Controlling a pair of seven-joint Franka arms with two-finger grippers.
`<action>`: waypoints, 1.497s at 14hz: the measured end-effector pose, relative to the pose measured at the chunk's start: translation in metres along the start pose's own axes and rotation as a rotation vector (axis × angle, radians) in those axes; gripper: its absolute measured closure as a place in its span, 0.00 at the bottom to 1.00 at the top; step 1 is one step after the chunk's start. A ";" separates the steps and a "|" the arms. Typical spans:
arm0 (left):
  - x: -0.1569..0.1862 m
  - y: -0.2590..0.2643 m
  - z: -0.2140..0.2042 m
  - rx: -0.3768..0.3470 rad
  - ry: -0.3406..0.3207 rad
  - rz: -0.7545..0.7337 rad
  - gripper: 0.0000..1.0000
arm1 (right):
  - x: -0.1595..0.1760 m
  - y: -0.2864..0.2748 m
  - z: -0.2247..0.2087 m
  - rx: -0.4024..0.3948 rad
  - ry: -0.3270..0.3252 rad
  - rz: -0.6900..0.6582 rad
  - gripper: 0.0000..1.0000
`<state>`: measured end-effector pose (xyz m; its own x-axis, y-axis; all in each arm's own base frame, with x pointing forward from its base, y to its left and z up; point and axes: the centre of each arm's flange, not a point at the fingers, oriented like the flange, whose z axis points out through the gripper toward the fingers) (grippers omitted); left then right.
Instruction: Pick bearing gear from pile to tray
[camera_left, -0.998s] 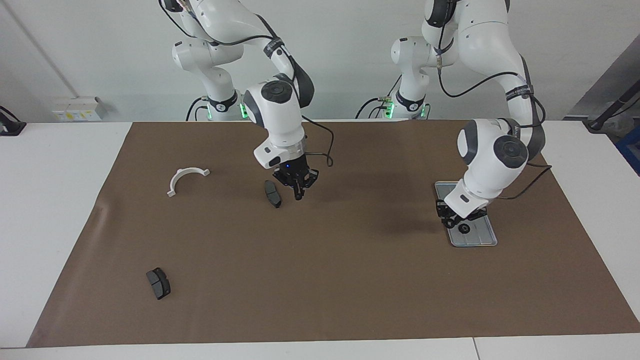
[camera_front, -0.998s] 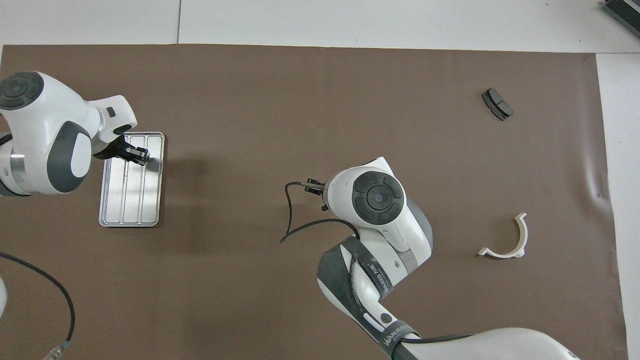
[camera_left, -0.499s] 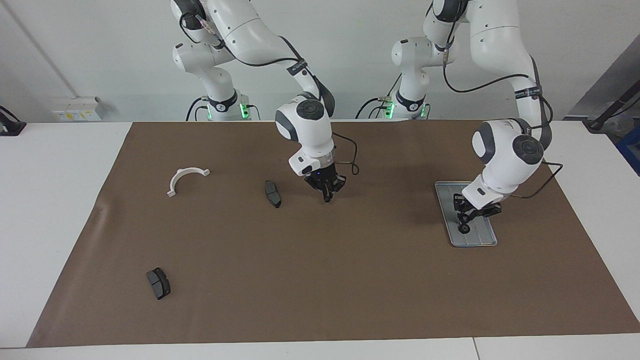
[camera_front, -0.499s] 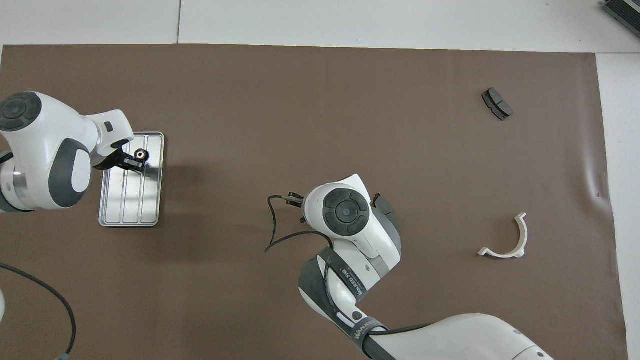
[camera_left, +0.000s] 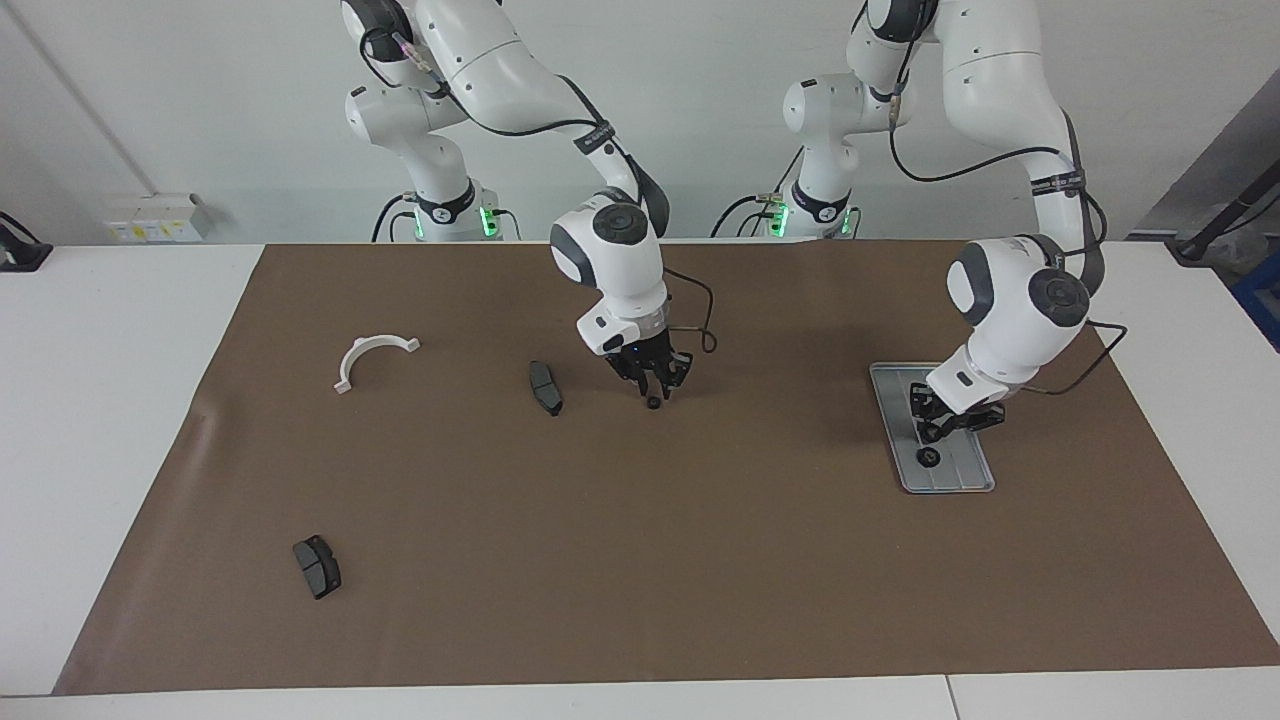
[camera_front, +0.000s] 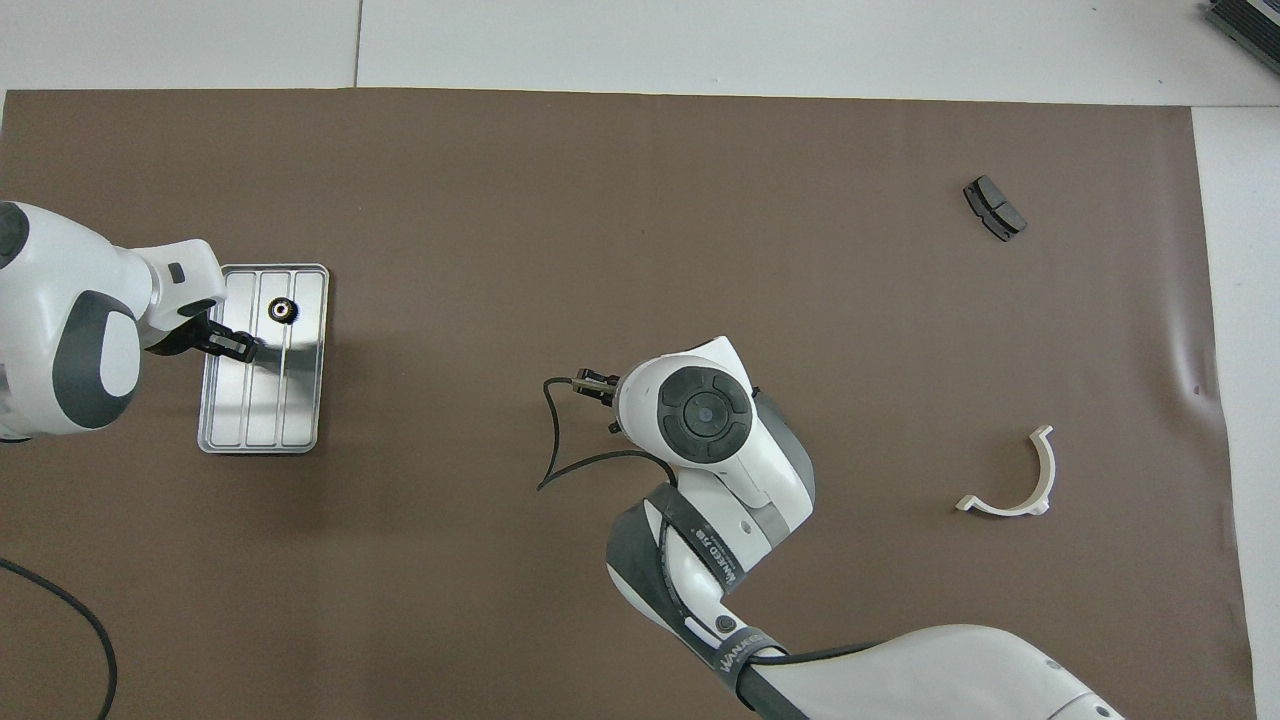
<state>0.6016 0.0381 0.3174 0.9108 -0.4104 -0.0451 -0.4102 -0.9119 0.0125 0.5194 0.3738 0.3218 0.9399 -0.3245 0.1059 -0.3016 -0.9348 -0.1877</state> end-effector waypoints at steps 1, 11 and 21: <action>0.000 0.000 0.000 -0.001 -0.001 0.002 0.65 | 0.014 0.008 -0.013 -0.011 0.029 -0.007 0.00; 0.025 0.048 -0.021 0.008 0.030 -0.047 0.39 | 0.133 0.116 -0.141 -0.113 0.151 -0.135 0.00; 0.080 0.293 -0.046 -0.001 0.079 -0.348 0.42 | 0.160 0.178 -0.250 -0.182 0.094 -0.179 0.00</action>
<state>0.5564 -0.2617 0.3635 0.9968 -0.0741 0.0303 -0.0744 -0.9972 0.0112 0.5758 0.1190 0.5491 0.9644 -0.1557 0.2137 -0.1637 -0.9863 0.0202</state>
